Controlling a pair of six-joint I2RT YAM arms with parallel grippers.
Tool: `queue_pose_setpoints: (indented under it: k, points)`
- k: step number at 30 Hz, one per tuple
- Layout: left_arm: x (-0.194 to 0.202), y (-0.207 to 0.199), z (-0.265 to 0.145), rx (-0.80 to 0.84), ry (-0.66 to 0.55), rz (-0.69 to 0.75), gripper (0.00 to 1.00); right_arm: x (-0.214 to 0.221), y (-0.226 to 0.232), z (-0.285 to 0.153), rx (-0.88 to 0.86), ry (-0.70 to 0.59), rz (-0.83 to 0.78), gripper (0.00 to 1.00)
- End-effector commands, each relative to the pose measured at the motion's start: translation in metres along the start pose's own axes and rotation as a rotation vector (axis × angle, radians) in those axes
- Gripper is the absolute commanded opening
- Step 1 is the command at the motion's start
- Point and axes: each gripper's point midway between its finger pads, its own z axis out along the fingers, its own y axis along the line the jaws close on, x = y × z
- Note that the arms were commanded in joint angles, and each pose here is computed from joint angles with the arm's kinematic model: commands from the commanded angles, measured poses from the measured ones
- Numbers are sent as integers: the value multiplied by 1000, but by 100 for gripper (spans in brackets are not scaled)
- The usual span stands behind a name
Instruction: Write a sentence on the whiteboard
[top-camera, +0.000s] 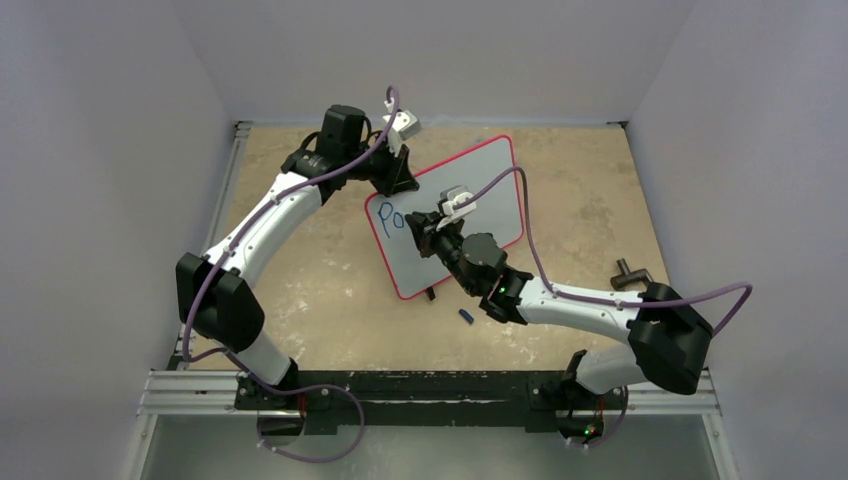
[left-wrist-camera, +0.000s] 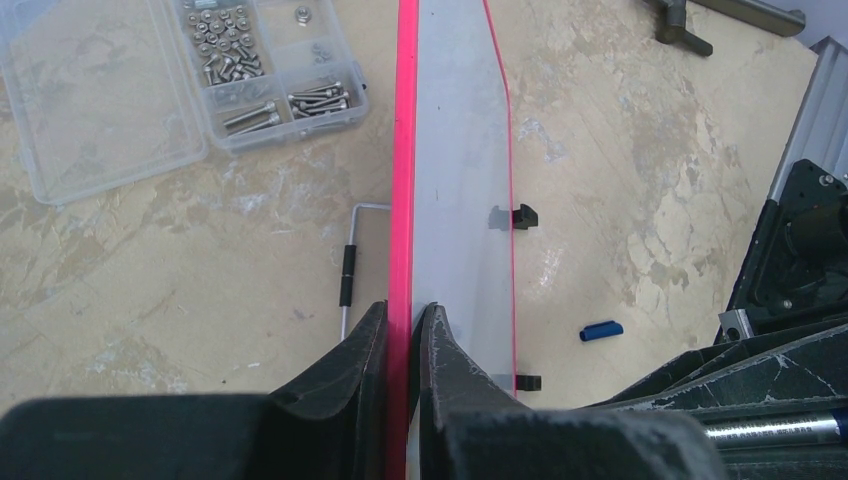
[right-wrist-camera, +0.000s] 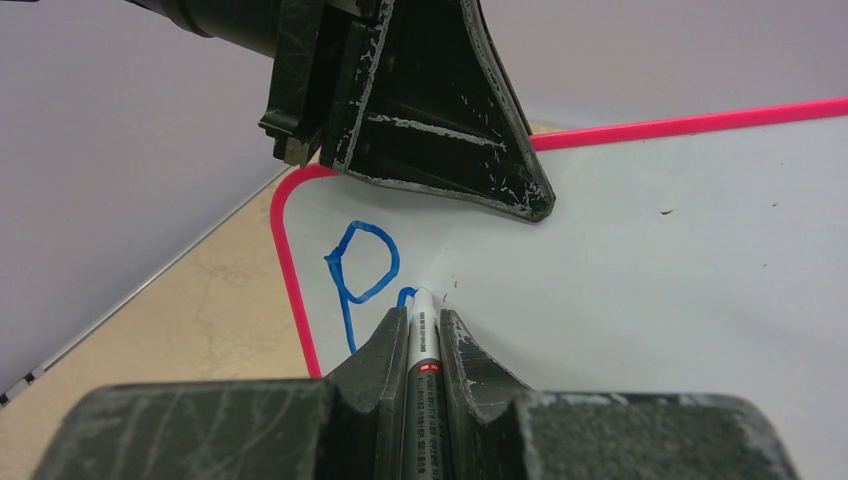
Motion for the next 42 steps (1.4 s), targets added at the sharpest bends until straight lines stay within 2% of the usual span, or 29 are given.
queue_pose_setpoints:
  k: [1,12,27,42]
  points:
    - [40,15,2,-83,159,37,0,-11,1,8,5,-28,-1,0]
    - [41,16,1,-89,162,40,0,-14,11,2,-66,-25,11,0]
    - [42,16,3,-90,167,39,0,-50,28,-18,-171,-45,42,0]
    - [45,17,5,-86,175,34,0,-55,1,-29,-64,-83,-27,0]
